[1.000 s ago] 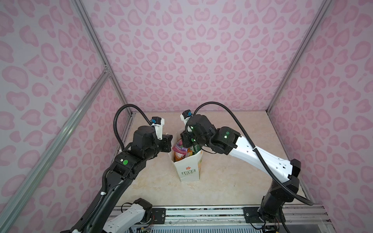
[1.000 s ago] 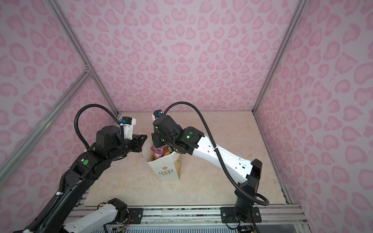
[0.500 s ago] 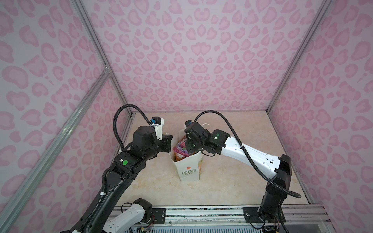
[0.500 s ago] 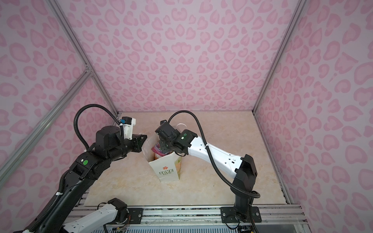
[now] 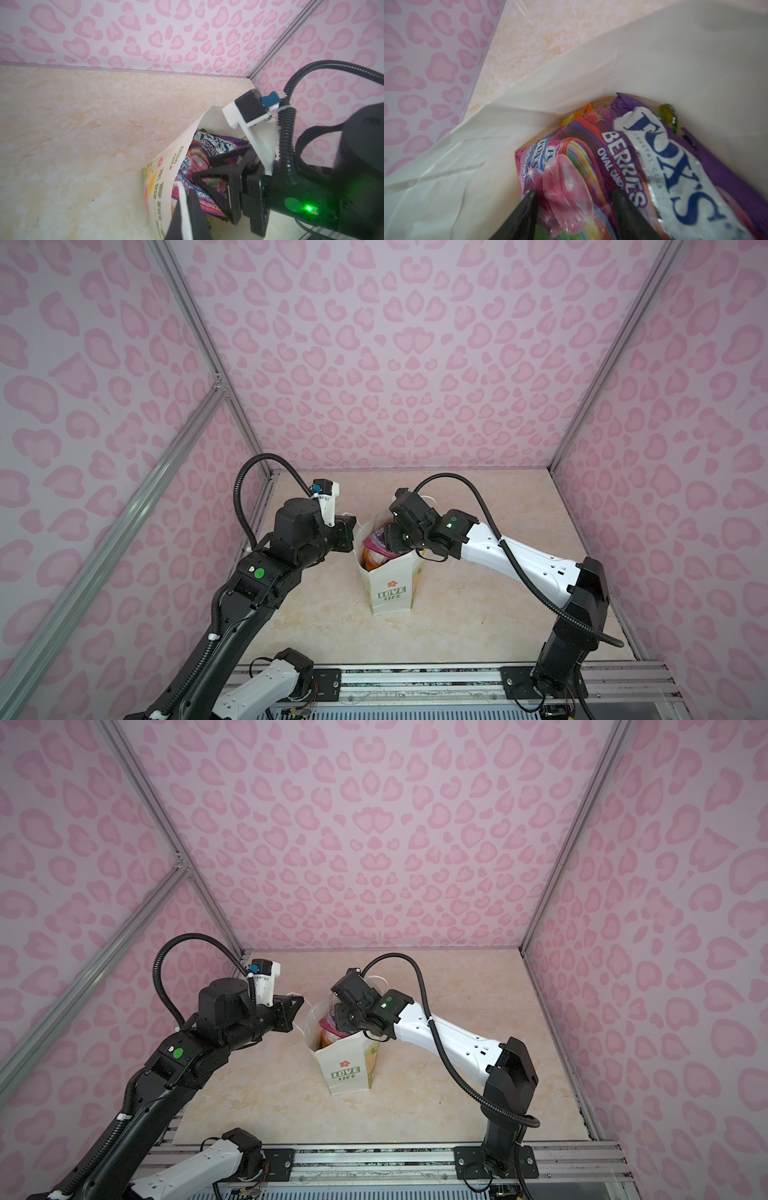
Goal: Place the snacks into the paper bag
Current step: Place the snack in the paper bag, then pick up the paper bag from the center of the table.
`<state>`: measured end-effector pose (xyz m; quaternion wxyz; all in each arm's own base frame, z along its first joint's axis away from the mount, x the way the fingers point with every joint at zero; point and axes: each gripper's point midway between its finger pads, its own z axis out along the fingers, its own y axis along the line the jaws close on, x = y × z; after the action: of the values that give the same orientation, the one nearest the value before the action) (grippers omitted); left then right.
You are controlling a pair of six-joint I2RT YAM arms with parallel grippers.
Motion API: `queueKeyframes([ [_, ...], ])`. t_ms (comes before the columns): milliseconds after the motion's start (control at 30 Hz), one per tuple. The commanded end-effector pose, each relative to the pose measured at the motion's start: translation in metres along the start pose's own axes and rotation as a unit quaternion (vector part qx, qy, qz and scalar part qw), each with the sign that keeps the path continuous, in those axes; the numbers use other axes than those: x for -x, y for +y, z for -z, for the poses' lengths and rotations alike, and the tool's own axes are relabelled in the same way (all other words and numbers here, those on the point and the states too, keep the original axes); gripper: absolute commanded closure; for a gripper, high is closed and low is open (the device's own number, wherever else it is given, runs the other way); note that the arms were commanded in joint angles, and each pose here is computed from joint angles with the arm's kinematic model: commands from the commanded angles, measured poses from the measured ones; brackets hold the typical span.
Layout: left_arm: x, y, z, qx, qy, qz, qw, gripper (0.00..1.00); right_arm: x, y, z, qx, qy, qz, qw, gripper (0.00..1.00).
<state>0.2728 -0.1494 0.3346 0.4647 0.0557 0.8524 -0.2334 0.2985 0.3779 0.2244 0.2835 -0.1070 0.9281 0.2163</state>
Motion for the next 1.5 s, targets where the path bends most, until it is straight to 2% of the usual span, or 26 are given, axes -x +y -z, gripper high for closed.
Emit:
queueKeyframes([
  [0,0.006,-0.001,0.000,-0.003,-0.012,0.000,1.000,0.95,0.013,0.024,0.018,0.034,-0.016,0.033,0.999,0.31],
  [133,0.006,-0.002,0.001,-0.003,-0.014,0.000,1.000,0.95,0.038,0.049,0.058,0.056,-0.049,0.081,0.994,0.26],
  [267,0.006,-0.002,0.001,-0.005,-0.013,0.000,1.000,0.95,0.060,0.053,0.104,0.048,-0.105,0.110,0.987,0.20],
  [433,0.006,-0.003,0.002,-0.007,-0.013,0.001,1.000,0.95,0.073,0.025,0.151,0.015,-0.174,0.090,0.981,0.14],
  [567,0.006,-0.004,0.001,-0.011,-0.011,0.001,1.000,0.95,0.070,-0.012,0.165,-0.025,-0.207,0.057,0.976,0.07],
  [700,0.004,-0.005,-0.001,-0.014,-0.007,0.003,1.000,0.95,0.060,-0.027,0.153,-0.017,-0.189,0.033,0.981,0.03],
  [867,0.004,-0.005,-0.002,-0.014,-0.005,0.002,1.000,0.95,0.057,-0.018,0.133,0.049,-0.176,0.010,0.983,0.02],
  [1067,0.004,-0.004,-0.003,-0.011,-0.005,0.002,1.000,0.95,0.062,0.000,0.114,0.084,-0.160,0.007,0.984,0.02],
  [1300,0.005,-0.004,-0.001,-0.010,-0.009,0.001,1.000,0.94,0.083,0.013,0.095,0.140,-0.153,-0.023,0.978,0.02],
  [1467,0.005,-0.004,-0.001,-0.010,-0.009,0.001,1.000,0.94,0.098,0.024,0.089,0.207,-0.150,-0.044,0.966,0.03],
])
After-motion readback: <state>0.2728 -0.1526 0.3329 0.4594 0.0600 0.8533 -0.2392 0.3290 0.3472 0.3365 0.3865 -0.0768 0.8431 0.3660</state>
